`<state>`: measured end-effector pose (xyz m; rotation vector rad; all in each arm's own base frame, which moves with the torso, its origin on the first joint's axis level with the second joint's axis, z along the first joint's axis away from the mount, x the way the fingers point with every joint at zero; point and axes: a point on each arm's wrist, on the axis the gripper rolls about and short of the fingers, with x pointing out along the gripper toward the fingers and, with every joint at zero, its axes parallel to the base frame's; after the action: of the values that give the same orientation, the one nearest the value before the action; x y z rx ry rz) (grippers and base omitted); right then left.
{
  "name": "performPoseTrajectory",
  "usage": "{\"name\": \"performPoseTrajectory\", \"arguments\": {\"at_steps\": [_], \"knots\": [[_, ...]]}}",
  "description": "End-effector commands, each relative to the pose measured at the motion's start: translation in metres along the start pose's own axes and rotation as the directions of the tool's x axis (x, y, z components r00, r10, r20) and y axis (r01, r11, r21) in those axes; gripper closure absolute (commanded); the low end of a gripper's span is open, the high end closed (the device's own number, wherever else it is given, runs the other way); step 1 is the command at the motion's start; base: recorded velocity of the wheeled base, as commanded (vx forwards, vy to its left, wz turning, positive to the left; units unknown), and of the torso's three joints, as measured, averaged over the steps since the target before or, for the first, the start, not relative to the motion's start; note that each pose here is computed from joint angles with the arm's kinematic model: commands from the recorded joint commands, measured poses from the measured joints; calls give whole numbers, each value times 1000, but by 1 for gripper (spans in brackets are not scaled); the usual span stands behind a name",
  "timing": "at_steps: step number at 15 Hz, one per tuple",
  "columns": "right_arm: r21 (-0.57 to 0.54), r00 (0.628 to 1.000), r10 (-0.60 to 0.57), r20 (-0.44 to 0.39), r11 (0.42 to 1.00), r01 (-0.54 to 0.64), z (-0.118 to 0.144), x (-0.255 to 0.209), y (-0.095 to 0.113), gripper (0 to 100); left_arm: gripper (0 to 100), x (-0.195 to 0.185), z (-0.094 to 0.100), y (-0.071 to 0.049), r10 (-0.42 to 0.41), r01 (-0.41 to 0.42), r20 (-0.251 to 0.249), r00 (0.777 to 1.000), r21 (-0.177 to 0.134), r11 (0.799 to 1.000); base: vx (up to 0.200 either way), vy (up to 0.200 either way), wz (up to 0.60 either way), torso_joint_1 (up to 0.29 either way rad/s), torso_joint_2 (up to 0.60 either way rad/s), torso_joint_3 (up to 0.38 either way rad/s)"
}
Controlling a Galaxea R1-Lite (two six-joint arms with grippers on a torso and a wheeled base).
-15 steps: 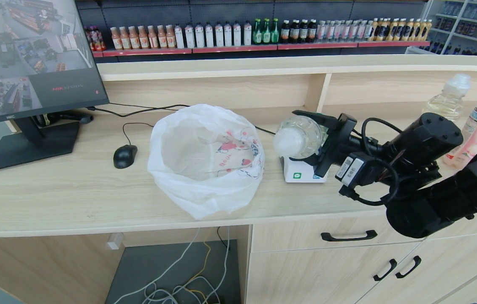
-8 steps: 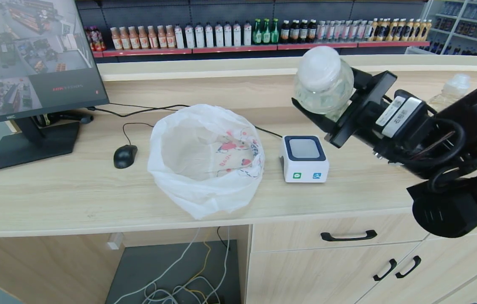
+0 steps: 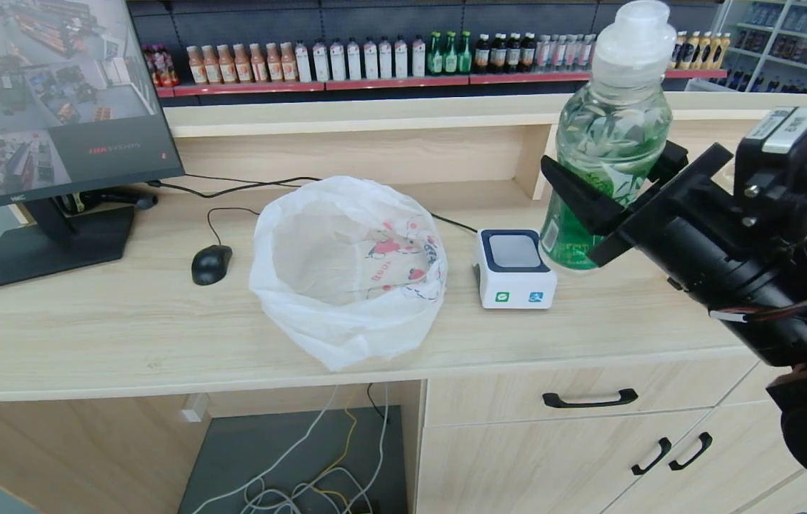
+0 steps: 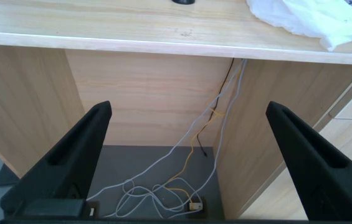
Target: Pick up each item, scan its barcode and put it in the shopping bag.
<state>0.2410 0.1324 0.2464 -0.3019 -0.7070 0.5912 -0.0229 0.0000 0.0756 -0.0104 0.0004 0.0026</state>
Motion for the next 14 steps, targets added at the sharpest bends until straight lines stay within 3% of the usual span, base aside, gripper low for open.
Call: {"name": "performPoseTrajectory", "arguments": {"at_steps": [1, 3, 5, 9, 12, 14], "knots": [[91, 1000, -28, 13, 996, 27, 16, -7, 5, 100, 0, 0, 0, 0, 1, -1, -1, 1000, 0, 1000, 0, 0, 0, 0, 0, 0], [207, 998, -50, -37, 977, 56, 13, -18, 7, 100, 0, 0, 0, 0, 1, -1, 0, 1000, 0, 1000, 0, 0, 0, 0, 0, 0], [331, 983, -101, -156, 932, 149, 1, -35, 16, 100, 0, 0, 0, 0, 1, -1, -1, 1000, 0, 1000, 0, 0, 0, 0, 0, 0], [368, 945, -253, -206, 875, 315, 7, -22, 30, 100, 0, 0, 0, 0, 1, -1, -1, 1000, 0, 1000, 0, 0, 0, 0, 0, 0], [382, 893, -399, -207, 808, 449, 13, -11, 19, 100, 0, 0, 0, 0, 1, -1, 0, 1000, 4, 1000, 0, 0, 0, 0, 0, 0], [378, 880, -431, -198, 795, 474, 16, -14, 10, 100, 0, 0, 0, 0, 1, -1, 0, 1000, 6, 1000, 0, 0, 0, 0, 0, 0]]}}
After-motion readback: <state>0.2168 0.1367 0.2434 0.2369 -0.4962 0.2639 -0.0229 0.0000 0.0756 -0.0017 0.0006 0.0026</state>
